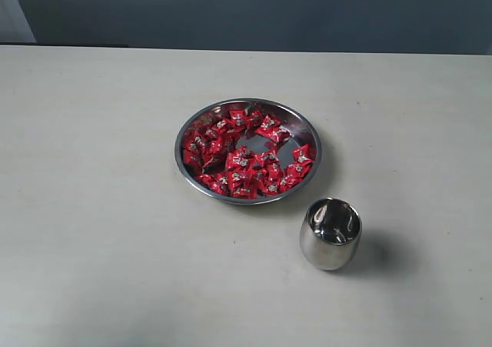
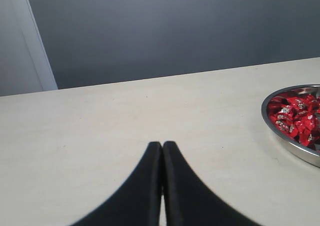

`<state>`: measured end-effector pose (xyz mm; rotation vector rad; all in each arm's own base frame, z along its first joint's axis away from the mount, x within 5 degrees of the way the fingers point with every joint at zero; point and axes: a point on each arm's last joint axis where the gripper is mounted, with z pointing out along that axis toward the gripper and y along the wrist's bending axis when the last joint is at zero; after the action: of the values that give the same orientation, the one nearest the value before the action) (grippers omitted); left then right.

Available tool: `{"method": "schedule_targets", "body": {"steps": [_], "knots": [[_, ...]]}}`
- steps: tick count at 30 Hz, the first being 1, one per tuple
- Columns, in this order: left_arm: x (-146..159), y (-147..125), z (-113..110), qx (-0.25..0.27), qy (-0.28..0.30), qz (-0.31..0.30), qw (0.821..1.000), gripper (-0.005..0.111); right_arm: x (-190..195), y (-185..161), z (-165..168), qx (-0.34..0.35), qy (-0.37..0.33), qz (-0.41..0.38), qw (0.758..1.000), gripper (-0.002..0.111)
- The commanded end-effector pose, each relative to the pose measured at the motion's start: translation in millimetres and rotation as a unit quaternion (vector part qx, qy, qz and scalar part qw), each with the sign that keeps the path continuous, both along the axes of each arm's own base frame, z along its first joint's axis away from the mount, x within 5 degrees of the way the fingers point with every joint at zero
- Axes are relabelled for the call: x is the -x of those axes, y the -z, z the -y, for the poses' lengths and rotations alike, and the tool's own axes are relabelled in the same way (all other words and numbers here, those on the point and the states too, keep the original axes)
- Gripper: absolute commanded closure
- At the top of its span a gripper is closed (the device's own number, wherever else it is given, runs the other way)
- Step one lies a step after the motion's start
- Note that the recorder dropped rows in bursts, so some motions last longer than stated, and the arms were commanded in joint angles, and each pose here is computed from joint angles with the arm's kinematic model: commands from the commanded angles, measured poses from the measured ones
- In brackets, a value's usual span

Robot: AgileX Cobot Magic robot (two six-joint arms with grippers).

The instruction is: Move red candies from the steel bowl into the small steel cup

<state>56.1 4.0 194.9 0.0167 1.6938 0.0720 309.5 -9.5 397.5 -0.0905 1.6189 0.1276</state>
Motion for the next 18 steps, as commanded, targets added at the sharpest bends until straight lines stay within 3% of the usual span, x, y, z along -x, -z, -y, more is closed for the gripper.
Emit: {"method": "schedule_targets", "body": {"steps": [1,2,4,6,9,13,18], "knots": [[0.2,0.0,0.5,0.002,0.004,0.004,1.000,0.106,-58.9,-0.8,20.4,0.079,0.215,-0.048,0.972,0.108],[0.2,0.0,0.5,0.002,0.004,0.004,1.000,0.106,-63.6,6.1,24.7,0.099,0.264,-0.080,0.956,0.108],[0.2,0.0,0.5,0.002,0.004,0.004,1.000,0.106,-77.0,31.3,24.8,0.159,0.288,-0.183,0.926,0.108],[0.2,0.0,0.5,0.002,0.004,0.004,1.000,0.106,-90.4,64.5,16.2,0.188,0.237,-0.298,0.905,0.108],[0.2,0.0,0.5,0.002,0.004,0.004,1.000,0.106,-104.4,110.2,-9.7,0.140,0.104,-0.425,0.888,0.108],[0.2,0.0,0.5,0.002,0.004,0.004,1.000,0.106,-115.5,146.3,-55.9,0.094,-0.067,-0.474,0.873,0.108],[0.2,0.0,0.5,0.002,0.004,0.004,1.000,0.106,-113.3,156.3,-134.8,0.091,-0.228,-0.444,0.862,0.107]]}}
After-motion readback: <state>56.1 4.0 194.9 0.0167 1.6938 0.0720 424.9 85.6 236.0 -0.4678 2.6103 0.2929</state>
